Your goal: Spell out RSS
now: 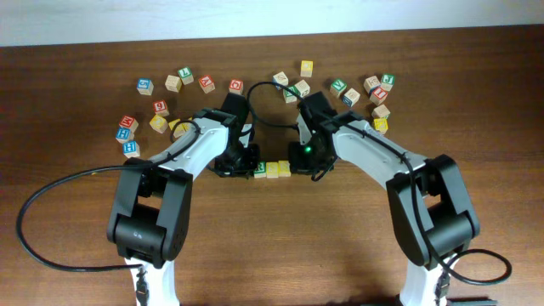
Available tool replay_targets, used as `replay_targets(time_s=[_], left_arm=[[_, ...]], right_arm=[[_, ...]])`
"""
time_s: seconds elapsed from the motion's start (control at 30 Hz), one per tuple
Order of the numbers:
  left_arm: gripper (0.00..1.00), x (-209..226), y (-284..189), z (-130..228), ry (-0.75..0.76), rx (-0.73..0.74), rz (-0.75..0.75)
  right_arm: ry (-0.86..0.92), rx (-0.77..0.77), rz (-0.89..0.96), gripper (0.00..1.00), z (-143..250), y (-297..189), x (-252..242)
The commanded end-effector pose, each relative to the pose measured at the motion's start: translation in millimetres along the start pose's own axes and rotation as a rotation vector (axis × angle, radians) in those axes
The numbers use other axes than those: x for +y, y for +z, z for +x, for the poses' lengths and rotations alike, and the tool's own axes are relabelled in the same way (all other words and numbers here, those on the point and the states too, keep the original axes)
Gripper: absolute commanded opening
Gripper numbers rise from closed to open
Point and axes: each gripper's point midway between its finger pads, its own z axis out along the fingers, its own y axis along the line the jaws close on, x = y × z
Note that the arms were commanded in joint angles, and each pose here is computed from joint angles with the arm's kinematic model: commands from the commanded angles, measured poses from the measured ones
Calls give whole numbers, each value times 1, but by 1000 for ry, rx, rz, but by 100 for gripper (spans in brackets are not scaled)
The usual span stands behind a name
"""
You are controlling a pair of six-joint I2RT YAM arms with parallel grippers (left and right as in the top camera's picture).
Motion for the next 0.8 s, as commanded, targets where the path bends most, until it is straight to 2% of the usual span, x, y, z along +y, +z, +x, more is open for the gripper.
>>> replay_targets(time_s=[0.0, 0.47, 0.77], left_arm=[[0, 6, 20, 11, 15, 59, -24], [0, 7, 20, 12, 52, 62, -24], [0, 25, 3, 10, -9, 91, -37]], right_arm=[[5, 23, -10, 4, 6, 7, 3], [-16, 24, -10, 4, 6, 7, 3], [29, 51, 11, 4, 4, -15, -8]])
